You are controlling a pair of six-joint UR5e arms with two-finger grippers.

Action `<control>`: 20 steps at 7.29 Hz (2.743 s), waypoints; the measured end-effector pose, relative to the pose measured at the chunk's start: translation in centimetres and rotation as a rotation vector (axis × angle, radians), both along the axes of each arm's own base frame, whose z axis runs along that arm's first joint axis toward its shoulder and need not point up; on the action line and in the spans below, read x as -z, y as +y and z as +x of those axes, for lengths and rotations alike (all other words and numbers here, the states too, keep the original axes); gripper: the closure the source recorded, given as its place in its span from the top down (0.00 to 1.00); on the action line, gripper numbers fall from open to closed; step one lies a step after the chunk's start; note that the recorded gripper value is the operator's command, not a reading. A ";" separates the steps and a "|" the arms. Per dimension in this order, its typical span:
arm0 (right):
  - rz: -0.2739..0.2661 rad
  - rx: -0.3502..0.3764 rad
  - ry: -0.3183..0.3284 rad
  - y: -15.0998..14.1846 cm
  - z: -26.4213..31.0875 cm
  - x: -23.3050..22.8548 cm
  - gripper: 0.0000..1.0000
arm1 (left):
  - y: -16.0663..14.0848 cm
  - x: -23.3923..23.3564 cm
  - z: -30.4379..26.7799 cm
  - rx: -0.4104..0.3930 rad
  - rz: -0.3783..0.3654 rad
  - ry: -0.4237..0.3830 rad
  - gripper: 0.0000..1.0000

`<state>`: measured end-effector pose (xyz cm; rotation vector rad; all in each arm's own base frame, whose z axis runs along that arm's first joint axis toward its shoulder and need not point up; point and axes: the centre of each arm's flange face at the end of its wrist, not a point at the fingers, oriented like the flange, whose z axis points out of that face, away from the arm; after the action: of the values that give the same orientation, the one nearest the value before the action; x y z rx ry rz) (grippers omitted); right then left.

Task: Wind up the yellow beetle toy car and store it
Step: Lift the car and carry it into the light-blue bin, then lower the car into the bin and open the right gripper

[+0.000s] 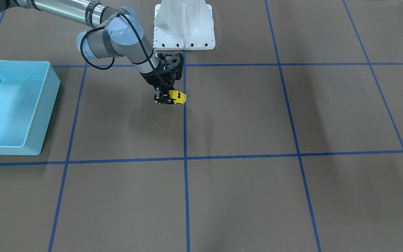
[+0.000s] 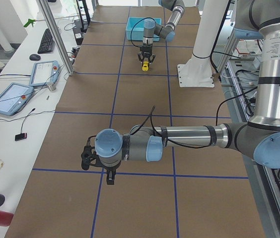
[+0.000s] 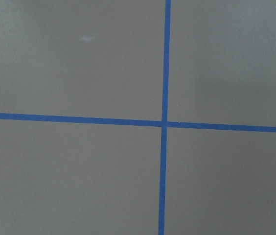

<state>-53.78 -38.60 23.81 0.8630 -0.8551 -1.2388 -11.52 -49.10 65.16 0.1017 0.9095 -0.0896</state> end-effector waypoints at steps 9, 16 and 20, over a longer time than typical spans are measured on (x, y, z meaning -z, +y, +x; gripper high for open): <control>-0.020 0.067 -0.006 -1.1 37.4 -14.7 0.00 | 0.0 0.2 0.0 0.000 0.004 -0.001 1.00; 0.071 0.145 0.061 -2.5 41.7 -36.0 0.00 | 0.0 0.2 0.0 0.000 0.004 -0.001 1.00; 0.054 0.168 0.096 -2.8 38.4 -37.0 0.00 | 0.0 0.2 0.0 0.000 0.005 -0.001 1.00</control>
<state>-15.40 -41.40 60.81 0.7798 -0.8328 -1.4437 -11.52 -49.14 64.98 0.1063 0.9091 -0.0873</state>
